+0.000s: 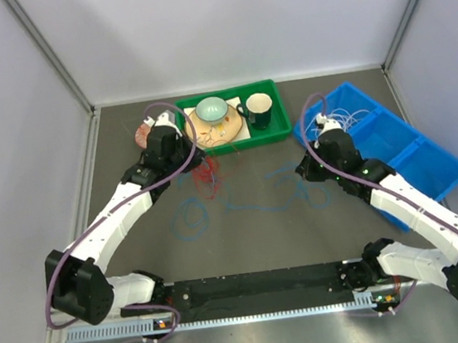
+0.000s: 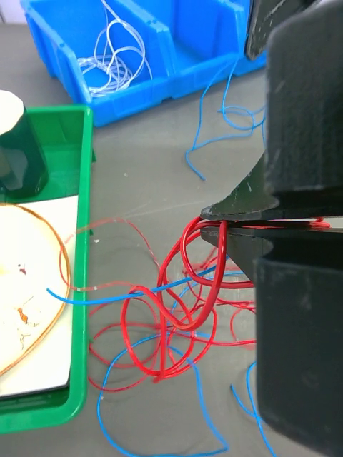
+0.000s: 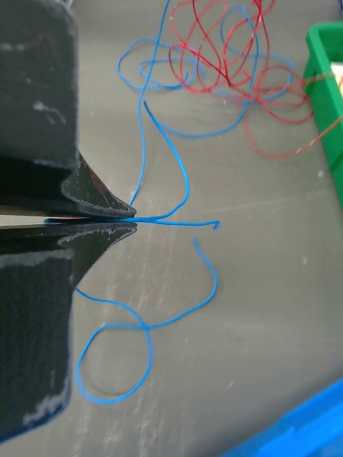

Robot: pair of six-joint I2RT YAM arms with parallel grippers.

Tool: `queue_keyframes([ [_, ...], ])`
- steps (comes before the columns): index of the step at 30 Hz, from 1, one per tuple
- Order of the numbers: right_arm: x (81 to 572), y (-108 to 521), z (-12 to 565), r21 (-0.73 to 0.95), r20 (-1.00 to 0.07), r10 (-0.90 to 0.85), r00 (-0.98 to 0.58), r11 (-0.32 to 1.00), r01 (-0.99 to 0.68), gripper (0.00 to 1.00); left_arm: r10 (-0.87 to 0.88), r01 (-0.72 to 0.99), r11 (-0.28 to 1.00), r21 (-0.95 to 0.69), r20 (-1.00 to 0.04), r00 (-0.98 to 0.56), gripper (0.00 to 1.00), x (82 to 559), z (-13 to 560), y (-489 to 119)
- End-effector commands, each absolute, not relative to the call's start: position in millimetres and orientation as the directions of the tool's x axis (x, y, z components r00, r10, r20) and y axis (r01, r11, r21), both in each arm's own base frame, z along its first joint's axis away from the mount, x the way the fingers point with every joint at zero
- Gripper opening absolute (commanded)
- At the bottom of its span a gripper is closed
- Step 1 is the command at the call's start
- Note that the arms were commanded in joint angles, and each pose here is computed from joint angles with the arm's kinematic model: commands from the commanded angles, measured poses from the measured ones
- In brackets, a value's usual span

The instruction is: Untangle the cables

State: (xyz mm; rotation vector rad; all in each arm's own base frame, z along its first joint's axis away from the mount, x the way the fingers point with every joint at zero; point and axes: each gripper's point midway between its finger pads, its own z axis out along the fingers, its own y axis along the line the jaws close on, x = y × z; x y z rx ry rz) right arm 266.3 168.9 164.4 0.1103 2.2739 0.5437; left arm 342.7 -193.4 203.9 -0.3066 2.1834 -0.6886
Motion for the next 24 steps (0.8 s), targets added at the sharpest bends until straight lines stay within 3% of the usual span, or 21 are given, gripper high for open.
queue_keyframes([
  [1,273.1,209.7,178.0,0.467,-0.719,0.221,-0.659,0.856,-0.222,0.0,-0.467,0.057,0.778,-0.626,-0.637,-0.613,0.0,343.5,228.0,-199.2],
  [11,252.1,266.1,95.6,0.319,-0.647,-0.106,-0.755,0.862,-0.394,0.0,-0.454,0.002,0.814,-0.581,-0.639,-0.621,0.0,340.0,201.3,-185.3],
  [17,253.2,266.3,75.0,0.245,-0.633,-0.139,-0.762,0.897,-0.368,0.01,-0.461,-0.043,0.828,-0.559,-0.636,-0.619,0.0,339.6,186.2,-176.2],
  [21,247.5,267.6,61.0,0.239,-0.59,-0.17,-0.789,0.897,-0.372,0.26,-0.454,-0.044,0.831,-0.554,-0.631,-0.629,0.0,339.9,181.3,-177.1],
  [22,246.3,268.7,60.6,0.239,-0.585,-0.177,-0.792,0.895,-0.377,0.41,-0.453,-0.045,0.833,-0.551,-0.633,-0.628,0.0,340.5,181.1,-176.3],
  [24,243.5,270.9,60.0,0.224,-0.588,-0.193,-0.785,0.894,-0.388,0.47,-0.449,-0.043,0.833,-0.552,-0.629,-0.635,0.0,340.2,179.2,-178.0],
])
